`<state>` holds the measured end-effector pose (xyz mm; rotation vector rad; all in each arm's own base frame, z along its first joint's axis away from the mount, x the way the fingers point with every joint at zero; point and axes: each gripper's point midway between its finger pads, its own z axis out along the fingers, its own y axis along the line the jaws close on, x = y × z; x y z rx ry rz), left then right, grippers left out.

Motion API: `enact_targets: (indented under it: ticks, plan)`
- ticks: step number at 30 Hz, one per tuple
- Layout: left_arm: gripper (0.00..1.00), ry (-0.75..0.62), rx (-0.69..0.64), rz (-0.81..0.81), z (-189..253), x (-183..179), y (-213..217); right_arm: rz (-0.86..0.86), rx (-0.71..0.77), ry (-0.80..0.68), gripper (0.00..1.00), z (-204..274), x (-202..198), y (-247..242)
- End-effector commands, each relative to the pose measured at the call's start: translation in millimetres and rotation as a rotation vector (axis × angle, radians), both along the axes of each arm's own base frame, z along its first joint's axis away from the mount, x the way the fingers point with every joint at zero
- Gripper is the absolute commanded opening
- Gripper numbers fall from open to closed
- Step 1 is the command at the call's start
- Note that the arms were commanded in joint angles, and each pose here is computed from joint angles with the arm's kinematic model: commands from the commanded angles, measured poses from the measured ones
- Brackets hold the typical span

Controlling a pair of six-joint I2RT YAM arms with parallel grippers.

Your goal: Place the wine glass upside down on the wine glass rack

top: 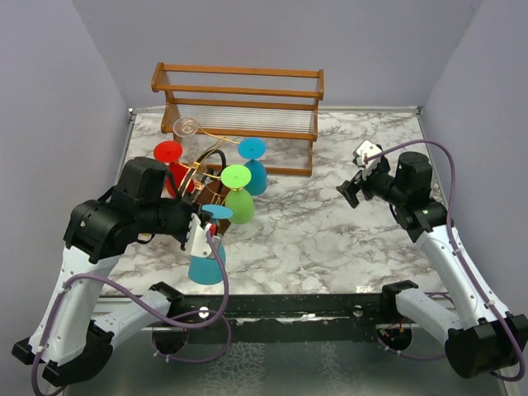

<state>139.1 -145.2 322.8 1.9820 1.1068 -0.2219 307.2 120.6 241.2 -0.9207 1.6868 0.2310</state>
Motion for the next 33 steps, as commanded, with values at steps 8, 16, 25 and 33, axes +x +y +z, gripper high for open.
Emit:
enact_targets:
  ticks: [8, 16, 25, 33]
  plan:
    - [0.02, 0.017, -0.022, 0.068, 10, -9, 9, 0.019, -0.004, -0.002, 0.91, -4, 0, 1]
    - [0.03, 0.019, 0.022, 0.177, 2, -3, 25, 0.024, -0.007, 0.01, 0.91, -6, 1, 2]
    - [0.05, 0.04, 0.066, 0.174, -13, 0, 26, 0.026, -0.008, 0.01, 0.91, -7, 1, 2]
    - [0.09, 0.049, 0.07, 0.17, -15, 1, 25, 0.027, -0.01, 0.01, 0.91, -7, 1, 2]
